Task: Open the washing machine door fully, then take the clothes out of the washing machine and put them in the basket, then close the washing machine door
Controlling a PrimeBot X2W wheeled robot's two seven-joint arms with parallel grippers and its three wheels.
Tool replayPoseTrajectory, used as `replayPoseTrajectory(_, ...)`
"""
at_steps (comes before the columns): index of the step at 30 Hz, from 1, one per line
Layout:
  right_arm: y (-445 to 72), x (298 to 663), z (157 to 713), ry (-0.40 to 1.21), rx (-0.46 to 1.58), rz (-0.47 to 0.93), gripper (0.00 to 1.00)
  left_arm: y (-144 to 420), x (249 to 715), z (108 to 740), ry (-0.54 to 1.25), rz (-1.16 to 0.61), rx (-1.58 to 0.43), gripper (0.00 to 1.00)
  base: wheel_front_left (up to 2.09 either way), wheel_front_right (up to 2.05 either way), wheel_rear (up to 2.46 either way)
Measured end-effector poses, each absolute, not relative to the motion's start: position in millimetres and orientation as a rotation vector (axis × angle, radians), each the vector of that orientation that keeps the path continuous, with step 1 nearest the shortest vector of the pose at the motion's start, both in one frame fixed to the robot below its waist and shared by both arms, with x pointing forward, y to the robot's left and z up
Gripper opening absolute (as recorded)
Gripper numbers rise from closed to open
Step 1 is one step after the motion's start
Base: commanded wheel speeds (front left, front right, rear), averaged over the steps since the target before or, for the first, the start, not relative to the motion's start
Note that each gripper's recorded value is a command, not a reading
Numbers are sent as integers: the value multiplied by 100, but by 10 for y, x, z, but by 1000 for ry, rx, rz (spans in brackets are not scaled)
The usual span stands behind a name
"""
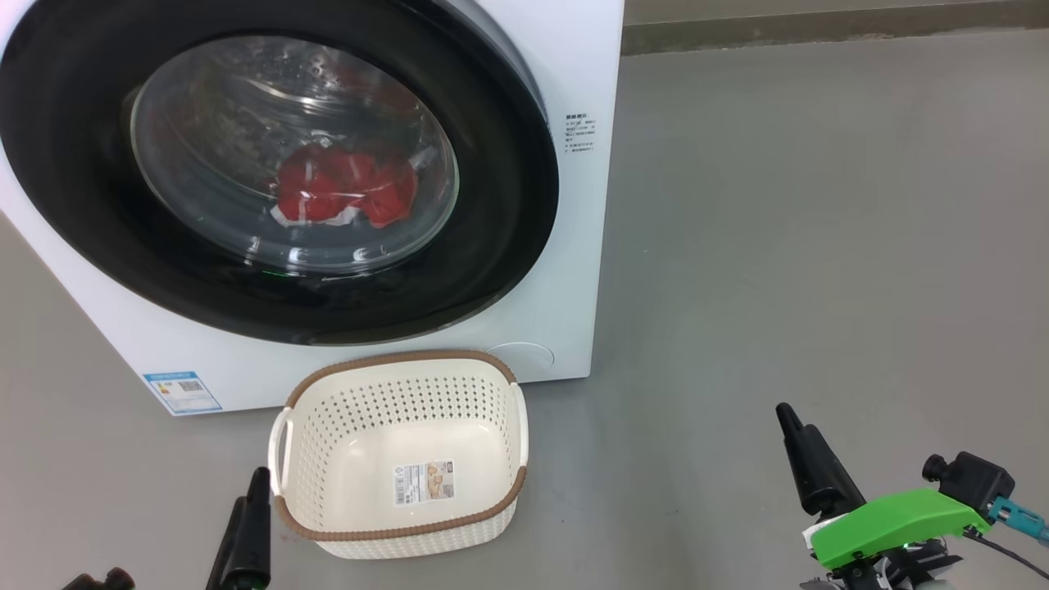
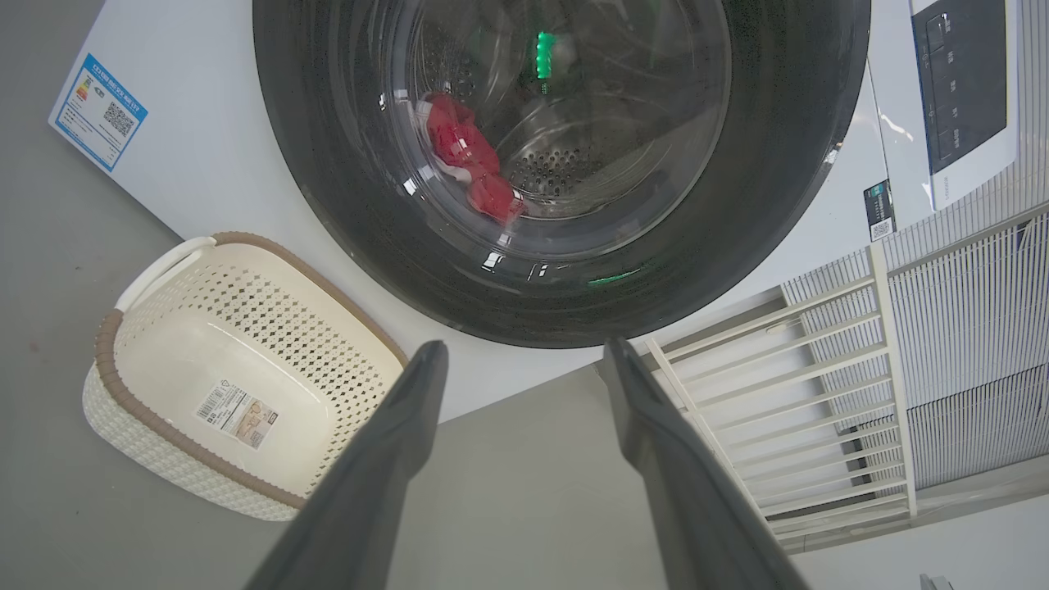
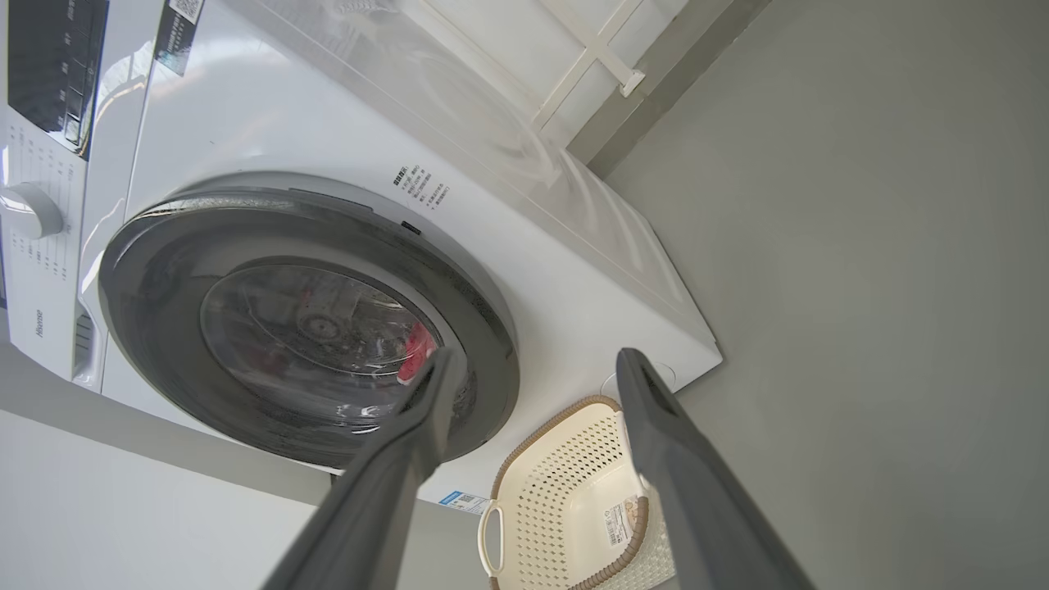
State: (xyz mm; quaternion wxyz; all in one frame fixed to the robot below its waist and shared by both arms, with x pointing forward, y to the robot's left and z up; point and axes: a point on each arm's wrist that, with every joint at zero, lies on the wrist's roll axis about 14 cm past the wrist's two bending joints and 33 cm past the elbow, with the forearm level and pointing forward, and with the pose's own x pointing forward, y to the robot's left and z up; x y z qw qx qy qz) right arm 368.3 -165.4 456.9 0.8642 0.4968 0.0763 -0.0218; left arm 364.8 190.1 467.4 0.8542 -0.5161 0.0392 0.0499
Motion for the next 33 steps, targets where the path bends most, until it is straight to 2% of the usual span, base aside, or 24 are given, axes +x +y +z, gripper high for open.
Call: replayPoseTrajectory(33,-1560,3830,4915,45,660,58,100,1954,3714,4871,6,69,-679,100,0,0,0)
